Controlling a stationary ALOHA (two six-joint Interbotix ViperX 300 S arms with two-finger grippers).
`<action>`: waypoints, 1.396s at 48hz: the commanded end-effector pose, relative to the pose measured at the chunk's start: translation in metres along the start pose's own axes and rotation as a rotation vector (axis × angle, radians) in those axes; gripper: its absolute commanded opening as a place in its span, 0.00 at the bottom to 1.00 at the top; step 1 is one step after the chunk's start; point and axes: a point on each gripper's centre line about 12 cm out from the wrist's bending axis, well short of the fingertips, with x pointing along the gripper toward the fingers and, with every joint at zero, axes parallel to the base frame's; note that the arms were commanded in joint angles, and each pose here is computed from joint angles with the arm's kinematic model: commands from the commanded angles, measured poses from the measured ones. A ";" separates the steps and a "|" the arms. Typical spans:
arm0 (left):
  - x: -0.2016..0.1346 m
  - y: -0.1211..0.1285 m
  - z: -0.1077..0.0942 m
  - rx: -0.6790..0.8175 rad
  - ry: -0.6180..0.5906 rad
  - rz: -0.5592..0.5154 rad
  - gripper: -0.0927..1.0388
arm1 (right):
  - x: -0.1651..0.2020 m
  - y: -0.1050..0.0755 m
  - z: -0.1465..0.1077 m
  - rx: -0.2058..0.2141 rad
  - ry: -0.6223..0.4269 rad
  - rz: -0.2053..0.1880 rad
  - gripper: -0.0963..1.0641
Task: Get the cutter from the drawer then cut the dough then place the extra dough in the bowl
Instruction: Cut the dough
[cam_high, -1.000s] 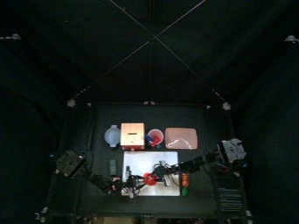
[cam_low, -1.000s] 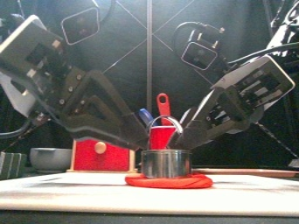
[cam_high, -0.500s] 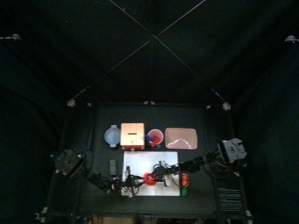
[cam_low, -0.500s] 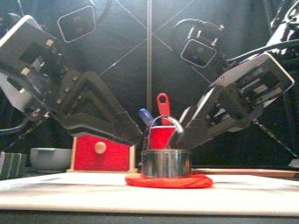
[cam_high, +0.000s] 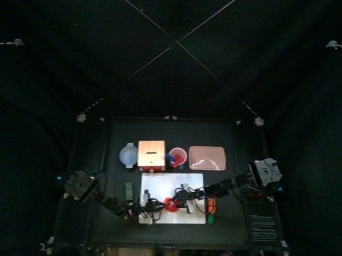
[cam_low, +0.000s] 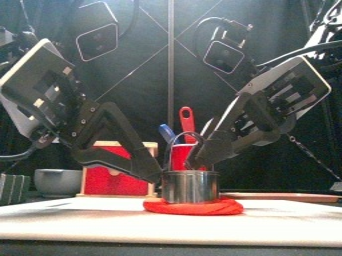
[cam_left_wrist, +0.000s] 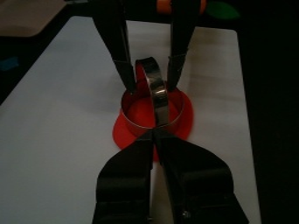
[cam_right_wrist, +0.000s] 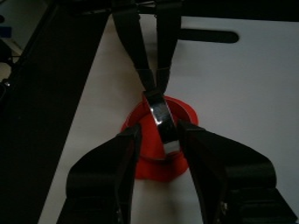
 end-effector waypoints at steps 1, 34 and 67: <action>0.001 -0.002 0.010 -0.025 -0.016 -0.003 0.55 | -0.006 0.001 0.020 -0.006 -0.060 0.002 0.74; 0.005 -0.002 0.003 -0.021 0.002 0.001 0.49 | -0.006 0.001 0.020 -0.013 -0.057 0.002 0.64; 0.008 0.000 -0.006 -0.045 0.071 0.001 0.48 | -0.006 0.001 0.021 -0.015 -0.052 0.000 0.53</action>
